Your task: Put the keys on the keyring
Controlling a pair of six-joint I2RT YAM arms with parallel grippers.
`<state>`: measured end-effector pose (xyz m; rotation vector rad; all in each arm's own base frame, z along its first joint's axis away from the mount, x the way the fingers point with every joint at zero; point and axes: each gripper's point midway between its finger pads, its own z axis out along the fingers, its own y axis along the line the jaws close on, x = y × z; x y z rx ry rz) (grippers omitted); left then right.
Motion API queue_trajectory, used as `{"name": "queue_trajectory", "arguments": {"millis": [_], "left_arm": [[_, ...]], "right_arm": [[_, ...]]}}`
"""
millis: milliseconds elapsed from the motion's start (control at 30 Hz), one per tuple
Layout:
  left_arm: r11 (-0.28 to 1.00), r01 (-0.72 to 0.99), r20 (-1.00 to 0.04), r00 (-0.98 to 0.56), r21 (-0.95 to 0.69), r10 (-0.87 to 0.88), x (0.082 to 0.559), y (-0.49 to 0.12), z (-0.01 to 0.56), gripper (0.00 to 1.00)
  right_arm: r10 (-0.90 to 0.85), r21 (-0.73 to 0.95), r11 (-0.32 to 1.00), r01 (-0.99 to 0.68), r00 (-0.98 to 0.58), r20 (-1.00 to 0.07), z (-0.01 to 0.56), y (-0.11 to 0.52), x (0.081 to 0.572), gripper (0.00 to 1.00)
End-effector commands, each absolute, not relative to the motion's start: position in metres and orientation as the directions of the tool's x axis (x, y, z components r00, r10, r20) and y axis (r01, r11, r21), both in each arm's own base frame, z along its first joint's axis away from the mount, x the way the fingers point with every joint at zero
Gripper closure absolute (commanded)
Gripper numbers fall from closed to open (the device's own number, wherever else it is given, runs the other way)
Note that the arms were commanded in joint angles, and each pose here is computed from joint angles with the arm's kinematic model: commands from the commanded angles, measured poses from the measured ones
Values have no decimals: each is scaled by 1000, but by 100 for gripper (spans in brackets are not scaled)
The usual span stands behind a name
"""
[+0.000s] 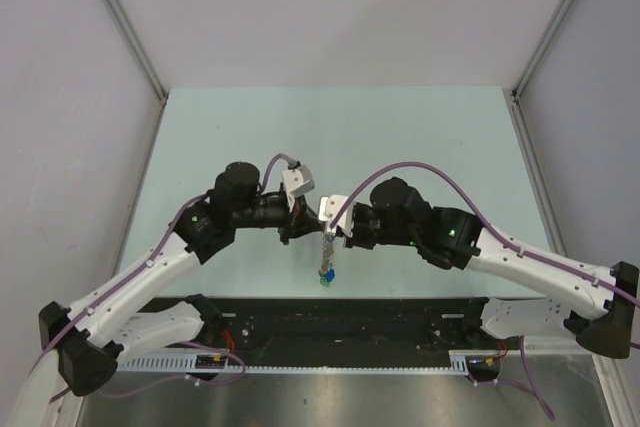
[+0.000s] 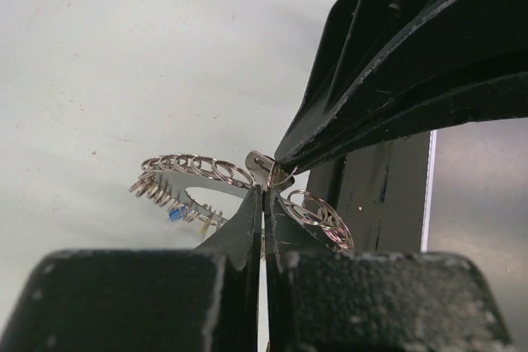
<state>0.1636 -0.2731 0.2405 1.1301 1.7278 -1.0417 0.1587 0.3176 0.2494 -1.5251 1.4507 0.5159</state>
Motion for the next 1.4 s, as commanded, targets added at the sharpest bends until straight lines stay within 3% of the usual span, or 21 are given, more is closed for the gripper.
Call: {"name": "queue_trajectory", "arguments": {"millis": [0,567,933,1200,1367], "left_arm": [[317,933,-970,-217,-172,111,178,-275,287,100],[489,805,-934,-220,-336,-280,201,-251,309,99],[450,736,-831,-276,-506,-483,201,-238,302,100],[522,715,-870,-261,-465,-418,202,-228,285,73],[586,746,-945,-189,-315,-267,201,-221,276,62]], "right_arm": [[-496,-335,128,-934,232,-837,269,325,152,100],[-452,-297,167,-940,195,-871,270,331,152,100],[-503,-319,219,-922,173,-847,256,334,167,100],[-501,-367,147,-919,251,-828,261,332,160,100],[-516,-372,95,-923,274,-812,255,331,155,100]]}}
